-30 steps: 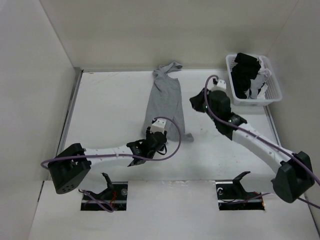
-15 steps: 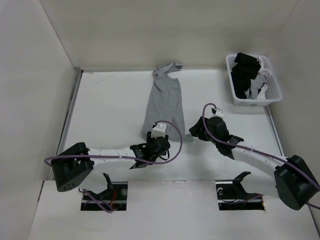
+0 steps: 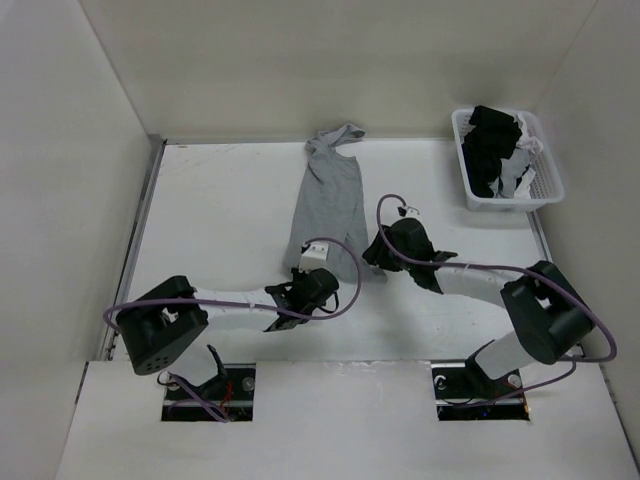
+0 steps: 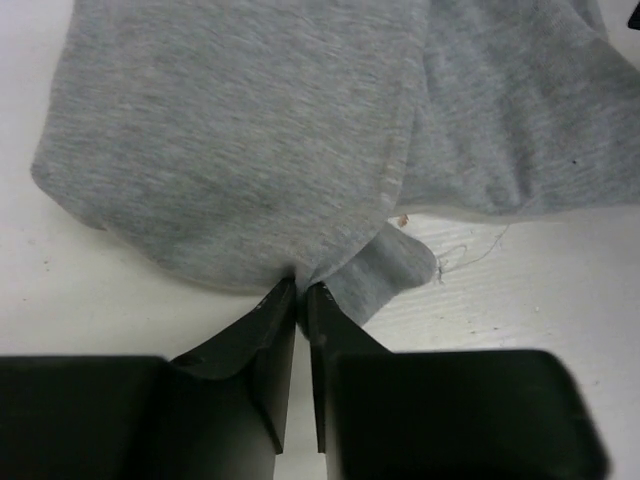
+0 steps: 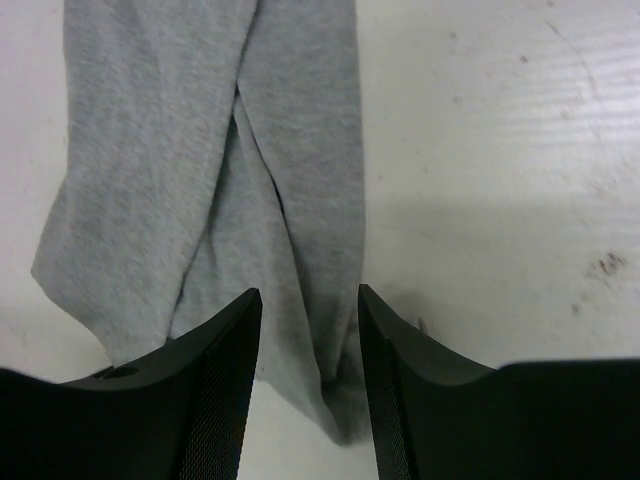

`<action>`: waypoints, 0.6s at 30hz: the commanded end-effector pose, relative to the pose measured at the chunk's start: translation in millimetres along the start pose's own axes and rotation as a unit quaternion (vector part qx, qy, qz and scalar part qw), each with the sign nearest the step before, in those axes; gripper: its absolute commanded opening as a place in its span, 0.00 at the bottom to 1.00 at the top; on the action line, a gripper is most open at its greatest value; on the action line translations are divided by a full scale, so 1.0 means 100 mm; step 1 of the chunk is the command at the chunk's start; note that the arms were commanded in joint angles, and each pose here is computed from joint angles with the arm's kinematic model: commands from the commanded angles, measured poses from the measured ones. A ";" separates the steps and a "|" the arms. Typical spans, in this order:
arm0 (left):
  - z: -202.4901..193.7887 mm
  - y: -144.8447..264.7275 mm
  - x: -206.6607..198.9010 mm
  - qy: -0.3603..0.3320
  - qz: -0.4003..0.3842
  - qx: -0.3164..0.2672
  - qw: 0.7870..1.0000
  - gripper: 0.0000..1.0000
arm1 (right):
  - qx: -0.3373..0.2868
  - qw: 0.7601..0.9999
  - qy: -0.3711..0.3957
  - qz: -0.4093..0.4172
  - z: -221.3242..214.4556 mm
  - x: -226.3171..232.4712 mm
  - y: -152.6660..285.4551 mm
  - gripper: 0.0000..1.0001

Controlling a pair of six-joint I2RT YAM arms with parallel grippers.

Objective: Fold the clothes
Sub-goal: Flatten the tank top out

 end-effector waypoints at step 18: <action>0.56 0.29 0.65 0.101 -0.008 -0.087 0.991 0.04 | -0.036 0.996 -0.053 -0.055 0.40 0.25 -0.73 0.01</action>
Point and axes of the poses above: each gripper's point midway between its finger pads, its own y axis back along the fingers, its own x axis along the line the jaws close on, z = x × y, the point moved 3 cm from there along y, back along the fingers, and after that the axes turned 10 degrees about -y, right-handed, at the moved point
